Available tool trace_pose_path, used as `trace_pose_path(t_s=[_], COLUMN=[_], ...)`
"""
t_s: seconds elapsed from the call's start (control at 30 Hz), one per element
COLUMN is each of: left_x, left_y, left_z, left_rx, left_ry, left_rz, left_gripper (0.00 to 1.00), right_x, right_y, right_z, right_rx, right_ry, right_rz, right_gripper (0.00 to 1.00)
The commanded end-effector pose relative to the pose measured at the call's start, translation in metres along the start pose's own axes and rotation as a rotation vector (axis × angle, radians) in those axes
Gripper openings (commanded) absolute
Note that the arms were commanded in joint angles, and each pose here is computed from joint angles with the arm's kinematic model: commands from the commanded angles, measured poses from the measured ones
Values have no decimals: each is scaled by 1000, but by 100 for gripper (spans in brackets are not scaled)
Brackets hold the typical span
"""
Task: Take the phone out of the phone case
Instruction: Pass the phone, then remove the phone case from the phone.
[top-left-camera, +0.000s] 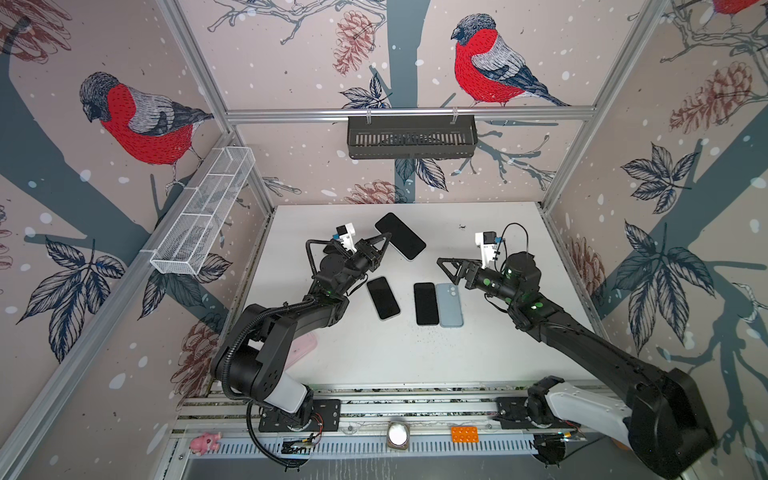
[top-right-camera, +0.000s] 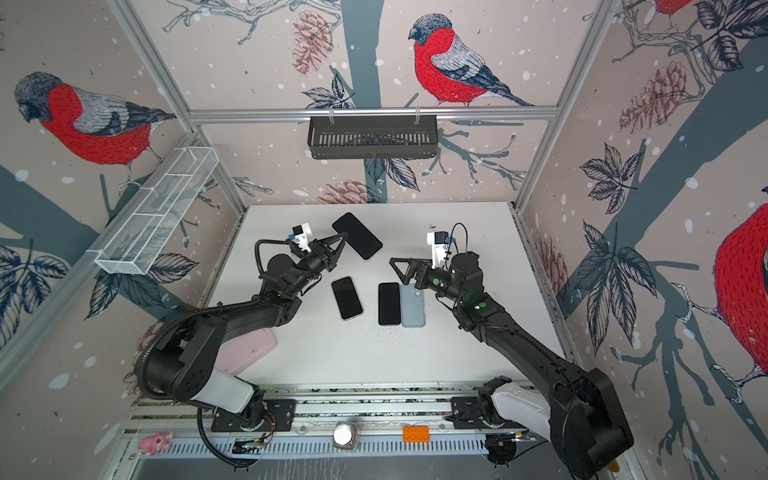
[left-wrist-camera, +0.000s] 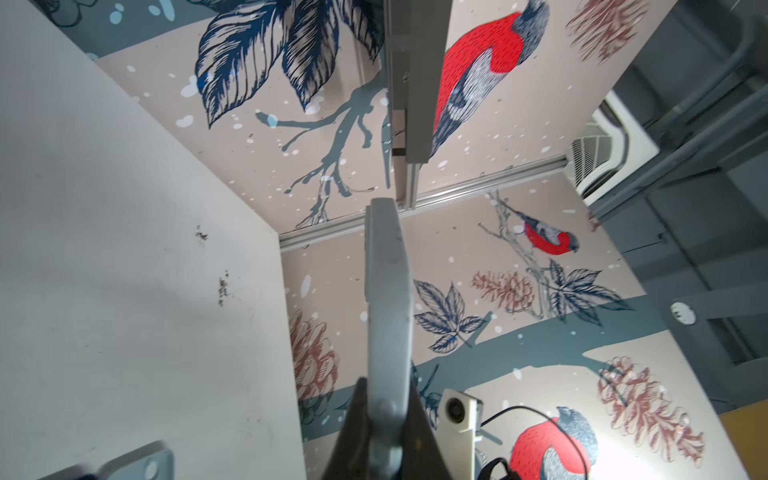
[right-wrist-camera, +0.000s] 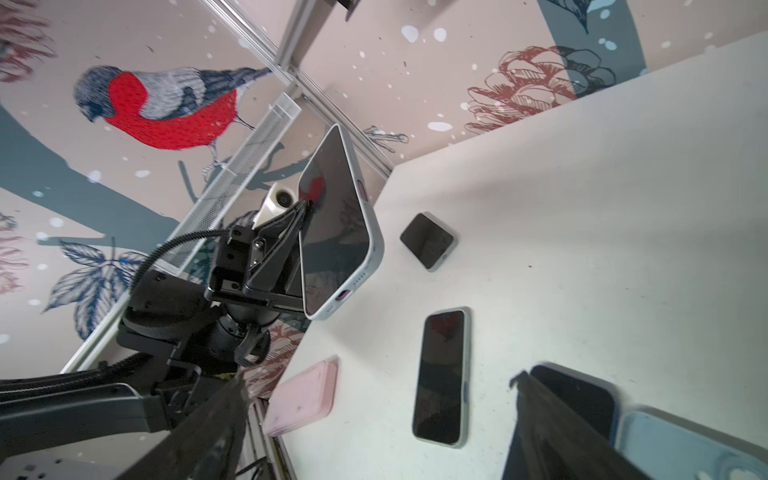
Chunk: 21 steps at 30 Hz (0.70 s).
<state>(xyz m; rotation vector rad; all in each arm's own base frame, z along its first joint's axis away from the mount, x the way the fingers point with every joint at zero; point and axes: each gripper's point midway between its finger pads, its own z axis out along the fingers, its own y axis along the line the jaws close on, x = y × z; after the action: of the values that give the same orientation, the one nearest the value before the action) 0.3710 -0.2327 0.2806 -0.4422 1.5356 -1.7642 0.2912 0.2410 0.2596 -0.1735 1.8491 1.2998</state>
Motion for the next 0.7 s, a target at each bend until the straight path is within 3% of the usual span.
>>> trace_pose_path(t_s=[0.0,0.2,0.67], left_x=[-1,14,26], left_y=[-62,-82,-87], left_z=[-10,-15,-17], left_rx=[225,262,271], left_ry=[-38,-39,-38], left_rz=[-31,-52,-53], left_gripper=[0,0,0], right_x=[-18,-22,-10], right_y=[39,59,77], right_z=[-5,-3,11], right_rx=[-175,-293,-376], right_ry=[-72,-86,-58], right_rz=[6,40,62], right_gripper=[100,94,76])
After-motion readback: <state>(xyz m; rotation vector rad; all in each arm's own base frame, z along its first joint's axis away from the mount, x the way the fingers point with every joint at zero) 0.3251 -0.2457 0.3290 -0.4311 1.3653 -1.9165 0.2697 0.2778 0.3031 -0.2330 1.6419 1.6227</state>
